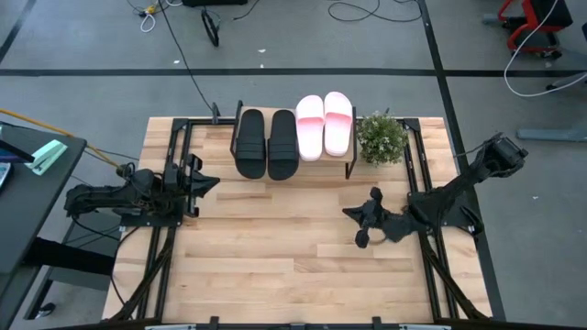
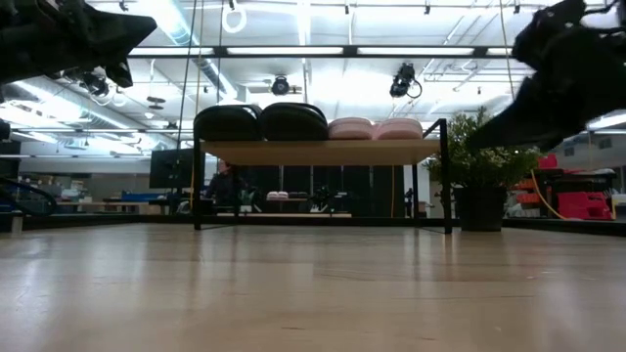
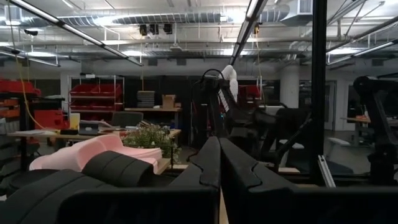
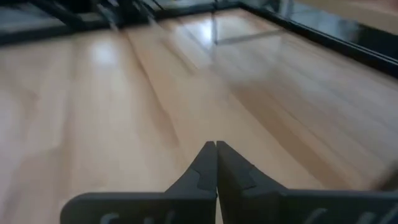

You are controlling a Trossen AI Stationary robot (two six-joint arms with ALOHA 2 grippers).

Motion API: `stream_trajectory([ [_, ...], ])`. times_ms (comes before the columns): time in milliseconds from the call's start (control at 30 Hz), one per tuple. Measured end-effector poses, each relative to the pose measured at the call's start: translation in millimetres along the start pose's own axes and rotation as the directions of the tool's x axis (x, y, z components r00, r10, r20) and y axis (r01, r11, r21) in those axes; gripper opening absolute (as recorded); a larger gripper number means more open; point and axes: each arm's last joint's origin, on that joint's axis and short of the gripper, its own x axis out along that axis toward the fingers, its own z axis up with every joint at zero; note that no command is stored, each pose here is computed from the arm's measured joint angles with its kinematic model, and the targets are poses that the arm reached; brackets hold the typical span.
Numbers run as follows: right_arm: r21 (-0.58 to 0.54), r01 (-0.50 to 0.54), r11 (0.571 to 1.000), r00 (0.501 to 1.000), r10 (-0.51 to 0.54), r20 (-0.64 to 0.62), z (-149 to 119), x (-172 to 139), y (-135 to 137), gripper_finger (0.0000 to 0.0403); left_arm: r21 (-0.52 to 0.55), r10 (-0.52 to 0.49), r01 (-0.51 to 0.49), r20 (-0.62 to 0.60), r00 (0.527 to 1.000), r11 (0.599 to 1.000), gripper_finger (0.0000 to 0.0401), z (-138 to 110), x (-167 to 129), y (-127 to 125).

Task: Pick and place slides into the shelf
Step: Return to Home Position

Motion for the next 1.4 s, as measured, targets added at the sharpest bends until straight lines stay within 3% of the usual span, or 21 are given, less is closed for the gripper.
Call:
stream_trajectory([
  [233, -0.001, -0.16, 0.987, 0.971, 0.158, 0.181, 14, 21, -36, 0.0, 0.003, 0.001, -0.001, 0.0, 1.0, 1.0, 0.0009, 0, 0, 0],
  [500, 0.048, -0.193, 0.98, 0.91, 0.16, 0.381, 19, 9, -80, 0.0, 0.013, 0.002, -0.001, -0.061, 0.998, 1.0, 0.0008, -6, 0, 0],
  [833, 0.006, -0.191, 0.982, 0.889, 0.17, 0.426, 32, -15, -88, 0.0, 0.0, 0.002, -0.002, -0.086, 0.996, 1.0, 0.0004, -8, 0, 0],
  [1400, -0.018, -0.155, 0.988, 0.91, 0.15, 0.386, 23, -41, -104, 0.0, -0.019, 0.003, -0.005, -0.1, 0.995, 1.0, 0.0009, -10, 0, 0],
])
